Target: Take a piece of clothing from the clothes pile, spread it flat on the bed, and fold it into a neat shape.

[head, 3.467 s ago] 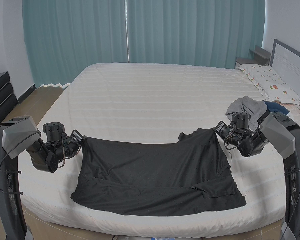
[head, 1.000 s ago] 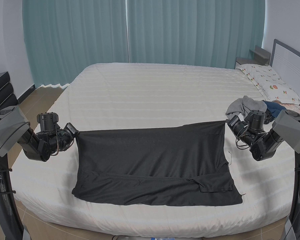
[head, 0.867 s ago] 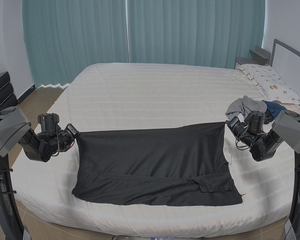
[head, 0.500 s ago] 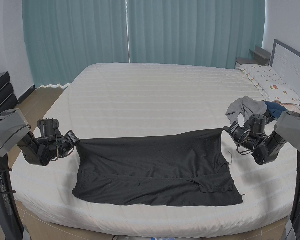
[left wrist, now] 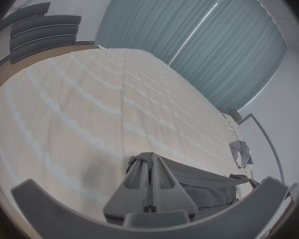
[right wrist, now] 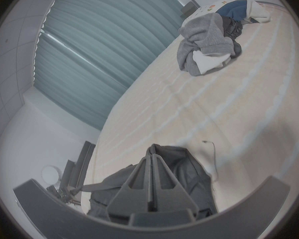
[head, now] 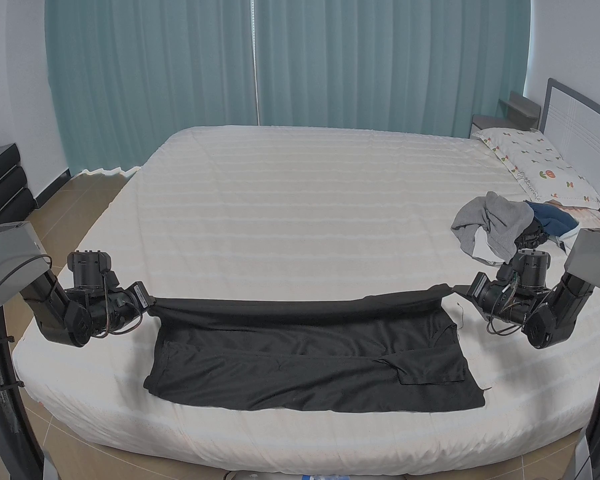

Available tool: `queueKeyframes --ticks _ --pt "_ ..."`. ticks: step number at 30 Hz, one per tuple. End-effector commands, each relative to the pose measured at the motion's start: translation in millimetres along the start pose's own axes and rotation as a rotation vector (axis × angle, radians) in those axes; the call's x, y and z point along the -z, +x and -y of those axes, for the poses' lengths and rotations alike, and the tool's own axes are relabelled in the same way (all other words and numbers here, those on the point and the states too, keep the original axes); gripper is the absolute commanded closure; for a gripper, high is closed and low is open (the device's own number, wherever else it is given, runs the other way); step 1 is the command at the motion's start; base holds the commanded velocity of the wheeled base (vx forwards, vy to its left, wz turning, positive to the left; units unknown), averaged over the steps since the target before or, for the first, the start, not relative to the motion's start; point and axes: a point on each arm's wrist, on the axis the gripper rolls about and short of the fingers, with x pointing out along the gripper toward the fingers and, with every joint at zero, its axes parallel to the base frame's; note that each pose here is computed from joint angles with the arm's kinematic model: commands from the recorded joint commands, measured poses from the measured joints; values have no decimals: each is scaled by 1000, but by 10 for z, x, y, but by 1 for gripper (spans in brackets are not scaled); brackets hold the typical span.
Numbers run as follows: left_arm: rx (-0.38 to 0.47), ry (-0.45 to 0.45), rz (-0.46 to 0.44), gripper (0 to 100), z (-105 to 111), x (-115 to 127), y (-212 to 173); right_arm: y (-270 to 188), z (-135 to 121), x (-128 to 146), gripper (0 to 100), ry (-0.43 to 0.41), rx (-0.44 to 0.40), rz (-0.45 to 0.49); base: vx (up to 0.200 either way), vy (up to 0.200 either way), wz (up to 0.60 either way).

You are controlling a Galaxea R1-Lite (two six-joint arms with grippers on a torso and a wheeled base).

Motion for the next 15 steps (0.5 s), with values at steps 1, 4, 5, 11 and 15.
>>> queueKeyframes --ticks 1,4,5,11,15 --pt "-12 11 -25 100 -37 94 -29 -134 51 60 100 -17 8 -24 0 0 0" --pt "23 16 42 100 20 -12 -11 -108 11 -33 100 -32 -16 26 0 0 0" --pt "26 16 50 100 27 -28 -8 -100 9 -41 100 -34 -18 30 0 0 0" --pt "89 -96 131 100 164 -229 182 132 -93 -240 100 -32 -26 155 0 0 0" --pt "115 -209 144 100 184 -294 288 235 -125 -332 100 -14 -29 215 0 0 0"
